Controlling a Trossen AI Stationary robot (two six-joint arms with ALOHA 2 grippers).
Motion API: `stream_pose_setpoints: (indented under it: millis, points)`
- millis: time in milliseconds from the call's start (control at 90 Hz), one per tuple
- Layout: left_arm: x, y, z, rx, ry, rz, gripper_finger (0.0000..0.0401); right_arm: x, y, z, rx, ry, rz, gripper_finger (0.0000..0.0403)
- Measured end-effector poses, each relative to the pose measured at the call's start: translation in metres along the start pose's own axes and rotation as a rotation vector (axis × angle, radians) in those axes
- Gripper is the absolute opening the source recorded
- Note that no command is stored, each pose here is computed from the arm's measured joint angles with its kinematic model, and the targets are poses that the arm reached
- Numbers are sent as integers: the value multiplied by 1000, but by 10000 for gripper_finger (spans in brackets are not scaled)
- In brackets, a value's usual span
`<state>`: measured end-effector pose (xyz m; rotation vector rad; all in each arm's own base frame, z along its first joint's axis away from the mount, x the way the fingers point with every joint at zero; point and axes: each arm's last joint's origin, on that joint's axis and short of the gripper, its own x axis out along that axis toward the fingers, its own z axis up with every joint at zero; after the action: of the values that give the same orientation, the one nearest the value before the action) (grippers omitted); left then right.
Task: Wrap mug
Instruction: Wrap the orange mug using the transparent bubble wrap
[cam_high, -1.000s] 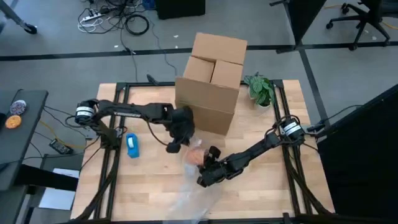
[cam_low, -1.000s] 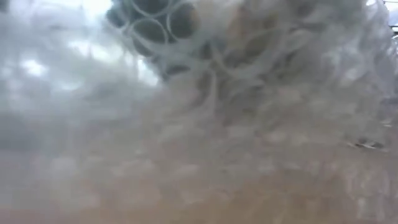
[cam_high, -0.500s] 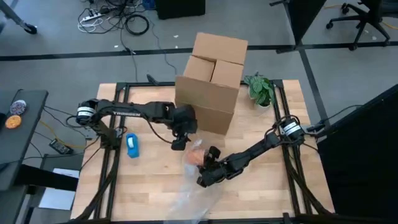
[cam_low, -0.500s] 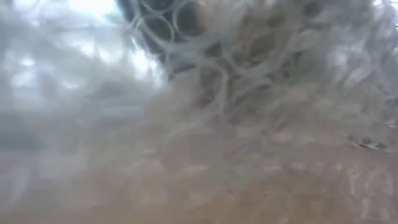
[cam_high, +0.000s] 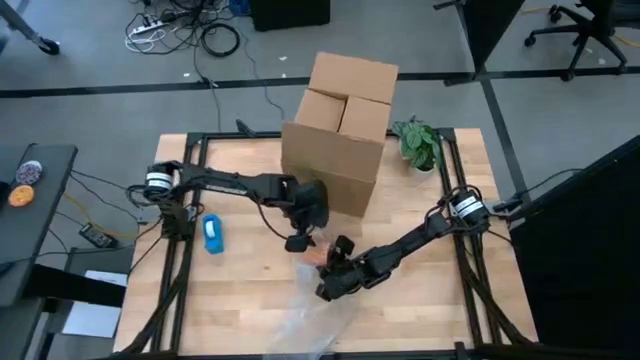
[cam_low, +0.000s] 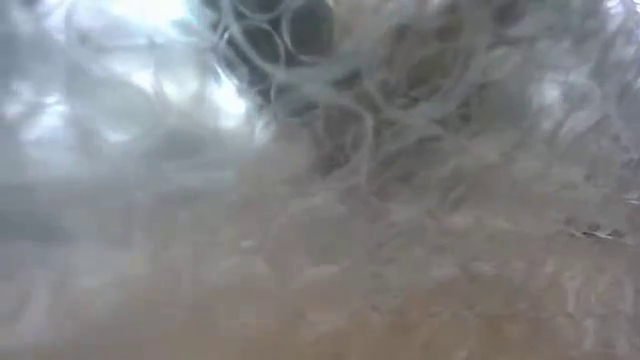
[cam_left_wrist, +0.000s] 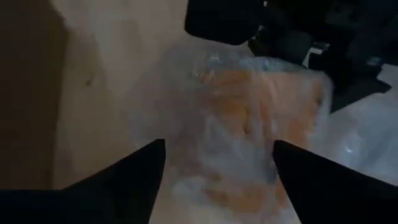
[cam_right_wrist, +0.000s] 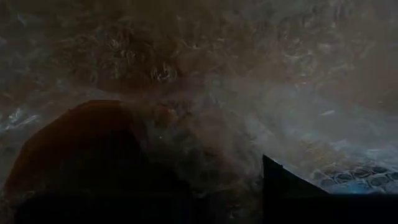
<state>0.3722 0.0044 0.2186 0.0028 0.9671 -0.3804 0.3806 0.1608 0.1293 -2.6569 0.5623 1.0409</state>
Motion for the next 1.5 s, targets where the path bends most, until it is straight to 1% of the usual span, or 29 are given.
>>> stream_pose_setpoints:
  millis: [111,211,289,367,433,478,633,722,811,1033,1111,1322,1500]
  points:
    - [6,0,2,41,-13,-6,257,0,0,0,4,1,0,52]
    - [10,-2,2,60,-14,-13,215,0,0,1,3,1,0,52]
    - [10,-2,2,61,-16,-12,165,0,0,0,2,1,0,53]
    - [10,-2,3,67,-18,15,100,0,-1,0,1,4,-4,55]
    - [12,-3,4,73,-7,71,41,0,-1,-1,9,13,-11,58]
    - [13,-5,5,80,0,120,23,0,-2,-3,13,22,-17,59]
    - [18,-18,8,186,54,293,23,1,-2,-5,27,65,-1,61]
    - [20,-26,9,236,73,346,23,1,-3,-5,32,75,-6,61]
    - [21,-32,9,257,85,385,23,0,-5,-4,30,75,-7,62]
    - [23,-44,11,345,137,525,23,-1,-5,-3,18,76,0,62]
    - [23,-46,12,377,153,549,23,-1,-5,-3,11,79,4,62]
    - [24,-48,10,412,184,557,15,-3,-8,-1,3,61,-19,62]
    - [24,-46,5,409,230,567,13,-3,-7,0,21,48,-20,62]
